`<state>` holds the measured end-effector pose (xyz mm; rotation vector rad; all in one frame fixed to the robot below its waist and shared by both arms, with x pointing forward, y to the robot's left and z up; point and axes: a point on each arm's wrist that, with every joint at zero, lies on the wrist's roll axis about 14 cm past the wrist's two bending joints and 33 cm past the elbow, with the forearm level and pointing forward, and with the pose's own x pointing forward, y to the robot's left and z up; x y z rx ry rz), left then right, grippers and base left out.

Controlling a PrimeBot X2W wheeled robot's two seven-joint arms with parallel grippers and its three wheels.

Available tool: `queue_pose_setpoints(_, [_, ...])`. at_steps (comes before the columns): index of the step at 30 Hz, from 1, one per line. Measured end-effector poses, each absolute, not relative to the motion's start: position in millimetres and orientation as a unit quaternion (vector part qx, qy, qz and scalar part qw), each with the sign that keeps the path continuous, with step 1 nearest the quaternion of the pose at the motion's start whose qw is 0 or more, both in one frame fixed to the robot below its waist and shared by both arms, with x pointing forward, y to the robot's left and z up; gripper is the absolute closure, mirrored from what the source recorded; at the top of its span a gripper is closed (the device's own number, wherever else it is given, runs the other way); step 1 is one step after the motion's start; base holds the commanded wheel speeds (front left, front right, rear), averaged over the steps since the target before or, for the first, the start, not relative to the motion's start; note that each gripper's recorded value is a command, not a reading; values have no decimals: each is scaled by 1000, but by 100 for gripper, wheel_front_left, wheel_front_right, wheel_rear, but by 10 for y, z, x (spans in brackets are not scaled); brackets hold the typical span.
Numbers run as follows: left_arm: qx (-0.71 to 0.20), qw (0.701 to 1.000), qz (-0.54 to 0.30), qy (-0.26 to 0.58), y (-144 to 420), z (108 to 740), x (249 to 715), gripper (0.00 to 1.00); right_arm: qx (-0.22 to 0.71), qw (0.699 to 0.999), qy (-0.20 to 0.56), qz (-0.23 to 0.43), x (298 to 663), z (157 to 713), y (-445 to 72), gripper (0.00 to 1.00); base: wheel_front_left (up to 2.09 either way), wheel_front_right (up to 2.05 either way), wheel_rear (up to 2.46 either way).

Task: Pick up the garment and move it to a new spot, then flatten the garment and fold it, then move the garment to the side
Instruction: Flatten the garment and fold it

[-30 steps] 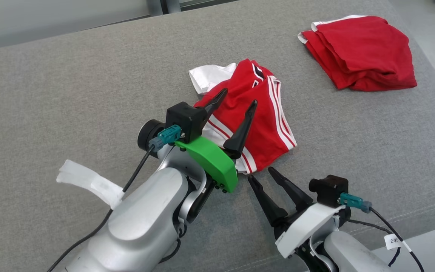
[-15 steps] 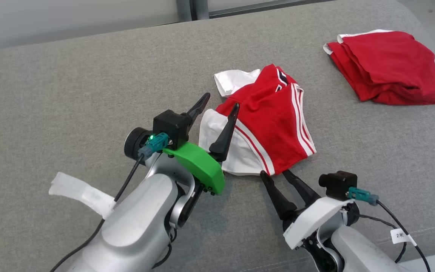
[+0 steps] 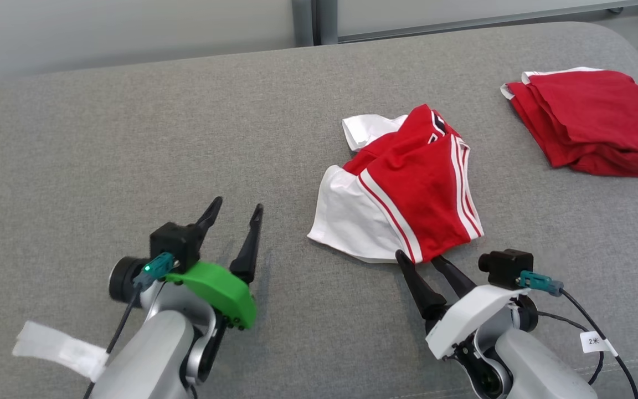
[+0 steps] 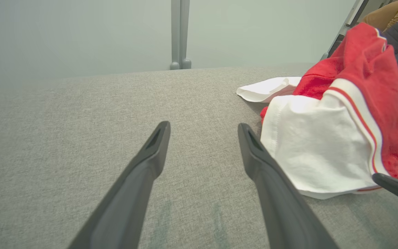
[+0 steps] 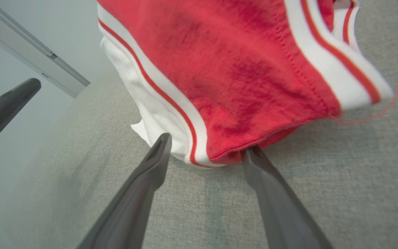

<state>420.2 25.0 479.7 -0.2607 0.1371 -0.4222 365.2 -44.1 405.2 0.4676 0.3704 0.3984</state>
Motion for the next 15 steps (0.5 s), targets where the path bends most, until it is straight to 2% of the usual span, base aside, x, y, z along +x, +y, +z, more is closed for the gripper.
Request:
queue_pose_setpoints(2, [-130,972,-180,77,451,4697,4173,0,231,936,181,195,3664,4059,-436,0,0,0,0])
queue_pose_setpoints(3, [-131,974,-167,80,534,4660,4158,0,232,936,180,192,3675,4060,-444,4,0,0,0])
queue_pose_setpoints(7, [-142,979,-116,87,848,4563,4105,0,231,937,185,187,3690,4027,-469,47,0,0,0])
queue_pose_setpoints(10, [-151,980,-91,89,999,4524,4047,0,226,938,190,183,3703,3993,-498,55,0,0,0])
queue_pose_setpoints(11, [-153,981,-85,85,1037,4535,4037,0,223,938,192,183,3703,3977,-508,67,0,0,0])
queue_pose_setpoints(12, [-153,982,-78,83,1078,4540,4029,0,220,938,194,183,3703,3963,-515,87,0,0,0])
queue_pose_setpoints(13, [-150,983,-74,81,1114,4546,4022,0,218,938,196,184,3704,3952,-523,100,0,0,0])
queue_pose_setpoints(15, [-145,984,-69,71,1168,4590,4006,0,214,939,197,185,3713,3946,-532,100,0,0,0])
